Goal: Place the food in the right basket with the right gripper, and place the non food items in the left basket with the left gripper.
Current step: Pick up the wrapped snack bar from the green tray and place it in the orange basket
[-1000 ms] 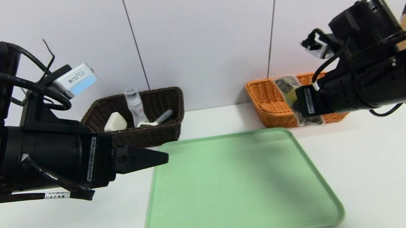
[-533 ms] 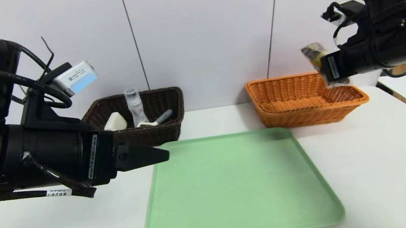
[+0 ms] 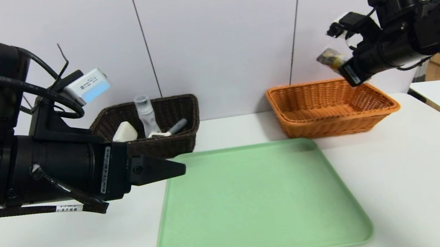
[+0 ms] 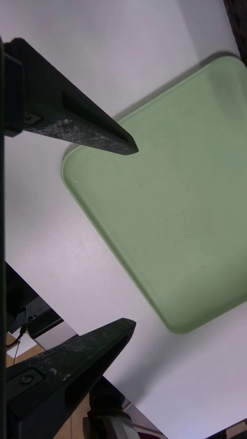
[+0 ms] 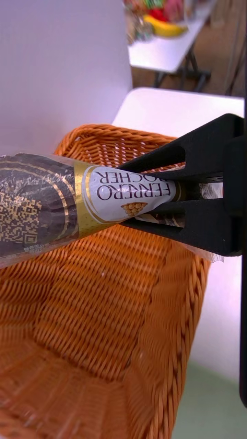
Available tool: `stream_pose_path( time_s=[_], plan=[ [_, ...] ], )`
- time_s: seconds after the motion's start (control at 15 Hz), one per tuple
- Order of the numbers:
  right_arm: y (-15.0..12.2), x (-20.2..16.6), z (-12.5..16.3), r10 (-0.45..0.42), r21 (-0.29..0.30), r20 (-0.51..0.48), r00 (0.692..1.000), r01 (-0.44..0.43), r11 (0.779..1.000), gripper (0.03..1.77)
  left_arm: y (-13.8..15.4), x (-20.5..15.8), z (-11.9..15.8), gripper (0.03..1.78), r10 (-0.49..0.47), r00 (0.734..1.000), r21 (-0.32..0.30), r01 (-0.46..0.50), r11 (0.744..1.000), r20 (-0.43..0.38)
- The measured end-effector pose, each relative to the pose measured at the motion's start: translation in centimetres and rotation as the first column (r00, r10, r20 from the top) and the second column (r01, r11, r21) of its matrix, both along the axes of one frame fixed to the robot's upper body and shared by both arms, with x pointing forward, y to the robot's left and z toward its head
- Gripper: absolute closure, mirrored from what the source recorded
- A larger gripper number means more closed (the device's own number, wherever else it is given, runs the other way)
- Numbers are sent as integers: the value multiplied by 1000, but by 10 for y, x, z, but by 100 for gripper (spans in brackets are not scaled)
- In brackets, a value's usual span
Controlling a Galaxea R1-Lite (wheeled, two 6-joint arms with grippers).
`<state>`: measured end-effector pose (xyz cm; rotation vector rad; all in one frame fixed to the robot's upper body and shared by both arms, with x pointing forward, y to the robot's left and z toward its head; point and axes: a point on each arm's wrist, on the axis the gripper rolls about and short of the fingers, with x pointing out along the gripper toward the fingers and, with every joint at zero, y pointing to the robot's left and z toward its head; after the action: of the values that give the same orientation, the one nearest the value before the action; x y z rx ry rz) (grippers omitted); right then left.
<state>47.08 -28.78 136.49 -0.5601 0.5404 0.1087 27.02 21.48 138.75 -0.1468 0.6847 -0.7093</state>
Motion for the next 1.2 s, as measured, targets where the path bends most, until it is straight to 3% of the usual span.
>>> stream_pose_path(
  time_s=[0.2,0.4,0.67,0.93,1.2],
  plan=[
    [2,16,-11,101,-170,-32,994,-105,980,162,-1,1,-1,12,1,1000,4,-1,1000,-5],
    [3,28,-20,170,-311,-67,983,-182,933,162,-2,3,-4,12,2,1000,9,-2,1000,-13],
    [4,36,-34,214,-383,-123,969,-245,891,162,-5,9,-4,12,1,1000,-4,-1,1000,7],
    [6,42,-40,230,-399,-144,962,-269,877,162,-6,10,-5,12,1,1000,-2,-1,1000,5],
    [11,47,-45,235,-381,-144,961,-273,883,103,-6,10,-5,12,2,1000,-2,-2,1000,3]
  ],
)
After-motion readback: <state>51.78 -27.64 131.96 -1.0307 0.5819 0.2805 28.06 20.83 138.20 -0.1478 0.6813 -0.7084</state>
